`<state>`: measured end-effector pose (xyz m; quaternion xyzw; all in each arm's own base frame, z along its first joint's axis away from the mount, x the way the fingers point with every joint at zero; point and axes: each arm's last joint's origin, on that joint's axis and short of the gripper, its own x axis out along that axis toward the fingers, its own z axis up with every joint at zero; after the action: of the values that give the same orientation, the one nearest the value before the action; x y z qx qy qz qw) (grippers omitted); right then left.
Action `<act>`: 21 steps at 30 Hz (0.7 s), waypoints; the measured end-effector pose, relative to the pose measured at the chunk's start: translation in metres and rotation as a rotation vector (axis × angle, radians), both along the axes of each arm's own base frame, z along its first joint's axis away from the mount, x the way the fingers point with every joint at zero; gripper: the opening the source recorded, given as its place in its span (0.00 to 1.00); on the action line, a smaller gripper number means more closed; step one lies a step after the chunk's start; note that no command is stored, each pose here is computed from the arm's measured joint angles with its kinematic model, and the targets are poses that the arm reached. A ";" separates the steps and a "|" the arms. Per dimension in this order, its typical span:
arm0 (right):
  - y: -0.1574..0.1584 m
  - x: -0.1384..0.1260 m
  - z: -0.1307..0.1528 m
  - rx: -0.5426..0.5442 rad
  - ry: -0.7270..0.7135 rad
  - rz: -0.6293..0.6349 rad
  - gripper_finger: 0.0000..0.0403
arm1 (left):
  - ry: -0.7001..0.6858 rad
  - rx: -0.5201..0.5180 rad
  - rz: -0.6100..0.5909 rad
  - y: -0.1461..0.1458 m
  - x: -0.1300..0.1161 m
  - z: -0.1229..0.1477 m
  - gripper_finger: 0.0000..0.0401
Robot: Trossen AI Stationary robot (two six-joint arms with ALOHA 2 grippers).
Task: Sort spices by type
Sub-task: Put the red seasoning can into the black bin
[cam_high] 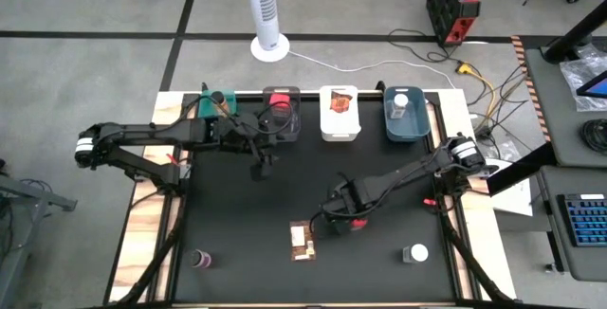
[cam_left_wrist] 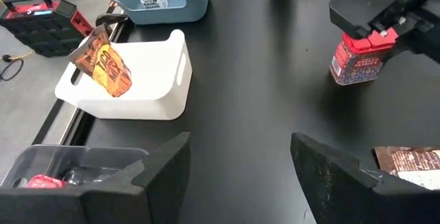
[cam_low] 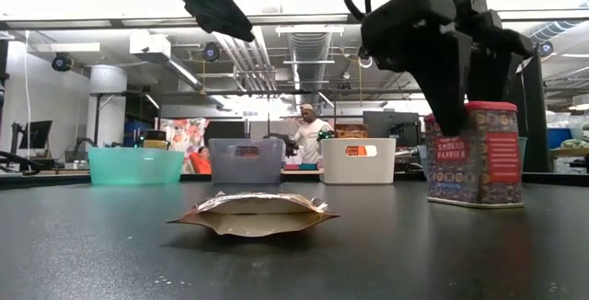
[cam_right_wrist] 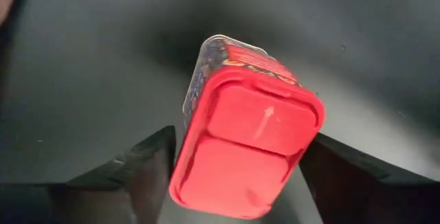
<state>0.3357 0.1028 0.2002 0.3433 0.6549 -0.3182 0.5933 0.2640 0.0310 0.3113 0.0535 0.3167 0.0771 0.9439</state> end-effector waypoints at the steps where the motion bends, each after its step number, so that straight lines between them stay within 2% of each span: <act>1: 0.000 0.000 -0.002 -0.001 0.005 0.009 0.68 | -0.001 -0.004 0.003 0.000 0.000 0.000 0.58; 7: 0.000 0.002 -0.008 -0.003 0.025 0.078 0.52 | -0.007 -0.028 0.021 0.000 0.000 0.000 0.58; 11: 0.001 0.004 -0.001 0.000 -0.019 0.197 0.52 | -0.006 -0.024 0.000 -0.001 0.000 0.000 0.58; 13: 0.001 0.003 0.007 -0.025 -0.053 0.269 0.52 | -0.022 -0.033 -0.047 -0.002 0.001 0.000 0.58; 17: 0.000 0.000 0.024 -0.090 -0.116 0.392 0.53 | -0.105 -0.104 -0.224 -0.007 0.006 0.000 0.58; 21: -0.003 -0.004 0.044 -0.162 -0.184 0.519 0.55 | -0.172 -0.147 -0.336 -0.014 0.009 -0.013 0.58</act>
<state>0.3312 0.0996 0.2437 0.1429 0.6368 -0.1744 0.7373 0.2727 0.0175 0.2987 0.0297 0.2264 -0.1006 0.9684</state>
